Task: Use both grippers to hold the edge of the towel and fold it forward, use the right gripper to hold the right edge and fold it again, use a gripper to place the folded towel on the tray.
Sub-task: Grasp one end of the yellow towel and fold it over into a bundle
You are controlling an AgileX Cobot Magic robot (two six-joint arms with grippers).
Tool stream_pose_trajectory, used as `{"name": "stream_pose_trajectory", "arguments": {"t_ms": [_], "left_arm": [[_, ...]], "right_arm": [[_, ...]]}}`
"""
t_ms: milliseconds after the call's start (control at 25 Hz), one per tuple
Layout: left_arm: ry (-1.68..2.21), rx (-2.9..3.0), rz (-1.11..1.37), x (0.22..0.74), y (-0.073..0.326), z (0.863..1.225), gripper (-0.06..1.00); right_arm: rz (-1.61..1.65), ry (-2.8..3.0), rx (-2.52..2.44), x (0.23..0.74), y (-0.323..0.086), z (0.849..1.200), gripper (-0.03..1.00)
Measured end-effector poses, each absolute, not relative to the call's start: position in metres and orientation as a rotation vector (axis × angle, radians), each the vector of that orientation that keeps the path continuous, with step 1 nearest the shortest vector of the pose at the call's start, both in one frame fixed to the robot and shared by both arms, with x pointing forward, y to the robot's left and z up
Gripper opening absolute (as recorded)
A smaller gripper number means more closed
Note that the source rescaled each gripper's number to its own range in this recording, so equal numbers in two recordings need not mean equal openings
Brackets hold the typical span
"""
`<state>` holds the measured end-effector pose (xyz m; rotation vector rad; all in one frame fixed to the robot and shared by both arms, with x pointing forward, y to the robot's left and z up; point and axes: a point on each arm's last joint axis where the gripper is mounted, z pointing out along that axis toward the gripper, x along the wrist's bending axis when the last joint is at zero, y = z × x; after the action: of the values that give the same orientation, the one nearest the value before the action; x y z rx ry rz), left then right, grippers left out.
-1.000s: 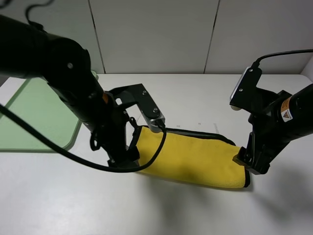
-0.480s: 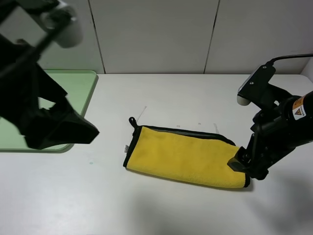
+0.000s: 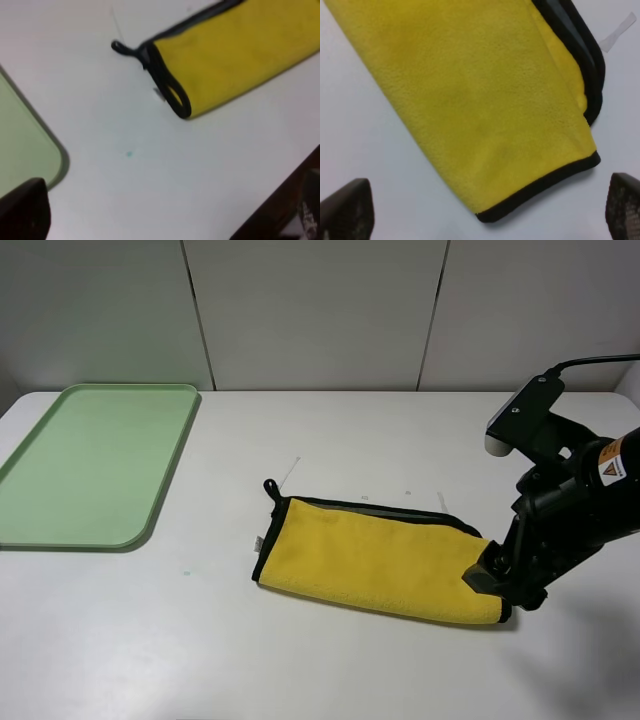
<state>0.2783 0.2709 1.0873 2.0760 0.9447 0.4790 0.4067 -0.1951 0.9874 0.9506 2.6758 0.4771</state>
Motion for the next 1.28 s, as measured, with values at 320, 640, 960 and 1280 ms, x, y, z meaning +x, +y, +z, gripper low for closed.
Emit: {"name": "stream_pose_trajectory", "arguments": {"t_ms": [320,640,960,1280], "left_arm": [[0.998,1.923,0.458,0.244,0.305,1.056,1.0],[1.037,1.961,0.432,0.236,0.312,1.04,1.0],[1.038,1.958,0.414,0.235,0.312,1.04,1.0],[1.192,1.89,0.524,0.233,0.311,1.04,1.0]], "right_arm": [[0.48,2.674,0.952,0.407,-0.195,0.987,1.0],[0.481,2.674,0.954,0.407,-0.195,0.987,1.0],[0.508,2.676,0.991,0.406,-0.193,0.988,1.0],[0.638,2.655,1.215,0.403,-0.186,0.989,1.0]]}}
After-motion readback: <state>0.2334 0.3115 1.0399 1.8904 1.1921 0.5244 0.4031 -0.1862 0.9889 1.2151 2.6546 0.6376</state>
